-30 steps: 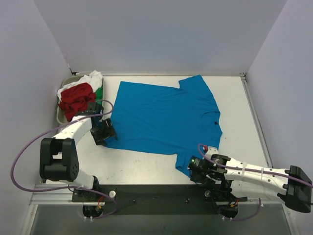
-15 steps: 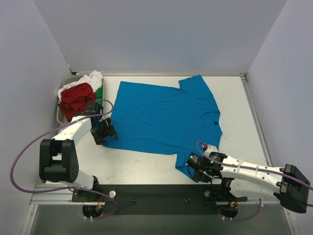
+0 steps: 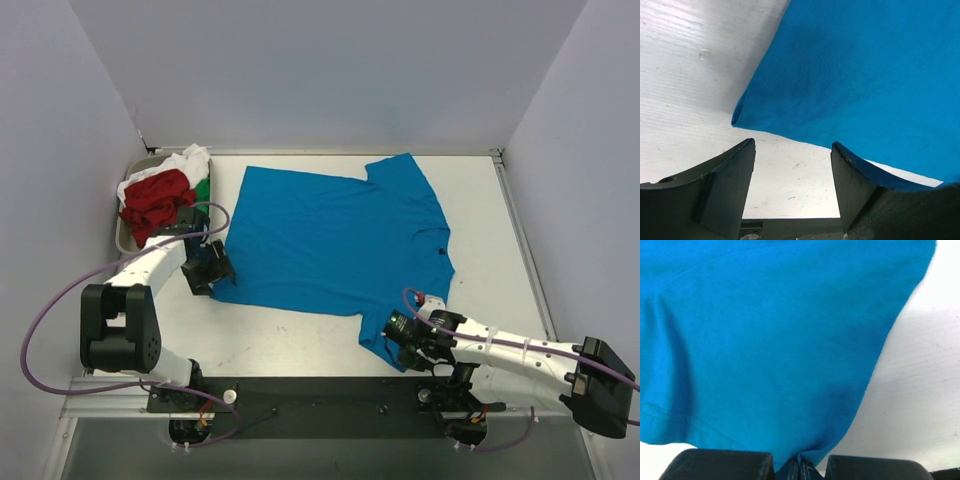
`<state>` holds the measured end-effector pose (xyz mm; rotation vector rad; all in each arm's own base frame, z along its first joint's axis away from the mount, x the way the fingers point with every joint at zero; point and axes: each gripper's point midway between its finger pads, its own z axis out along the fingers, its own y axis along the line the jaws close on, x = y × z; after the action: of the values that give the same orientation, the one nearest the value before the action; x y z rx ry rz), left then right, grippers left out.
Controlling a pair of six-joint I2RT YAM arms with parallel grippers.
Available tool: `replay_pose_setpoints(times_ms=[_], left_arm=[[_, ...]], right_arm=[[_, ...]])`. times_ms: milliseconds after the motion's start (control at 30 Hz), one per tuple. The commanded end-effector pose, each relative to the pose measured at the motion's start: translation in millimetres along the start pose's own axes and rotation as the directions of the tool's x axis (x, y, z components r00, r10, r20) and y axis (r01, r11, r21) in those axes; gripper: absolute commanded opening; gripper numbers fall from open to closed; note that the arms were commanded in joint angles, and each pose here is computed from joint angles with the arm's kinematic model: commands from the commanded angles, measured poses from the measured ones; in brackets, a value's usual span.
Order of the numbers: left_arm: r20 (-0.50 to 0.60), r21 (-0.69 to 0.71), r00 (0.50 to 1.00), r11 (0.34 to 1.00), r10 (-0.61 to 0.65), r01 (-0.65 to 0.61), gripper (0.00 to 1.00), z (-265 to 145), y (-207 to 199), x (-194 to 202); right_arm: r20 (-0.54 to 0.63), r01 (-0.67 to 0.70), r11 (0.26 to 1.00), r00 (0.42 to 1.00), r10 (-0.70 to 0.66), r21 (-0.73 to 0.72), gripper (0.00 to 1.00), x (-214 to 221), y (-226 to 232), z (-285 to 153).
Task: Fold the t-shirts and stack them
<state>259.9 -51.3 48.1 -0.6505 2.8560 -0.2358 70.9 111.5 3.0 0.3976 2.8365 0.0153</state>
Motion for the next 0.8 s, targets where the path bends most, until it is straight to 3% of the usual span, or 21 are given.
replay_pose_setpoints(times_ms=[0, 767], left_arm=[[0.029, -0.017, 0.999, 0.999, -0.038, 0.038, 0.72, -4, 4, -18], [-0.054, -0.097, 0.988, 0.986, -0.144, 0.139, 0.53, 31, 34, -7]], right_arm=[[0.045, 0.041, 0.999, 0.998, -0.042, 0.013, 0.00, -10, 3, -8], [0.072, 0.061, 0.997, 0.996, -0.058, -0.046, 0.00, -14, 7, -17]])
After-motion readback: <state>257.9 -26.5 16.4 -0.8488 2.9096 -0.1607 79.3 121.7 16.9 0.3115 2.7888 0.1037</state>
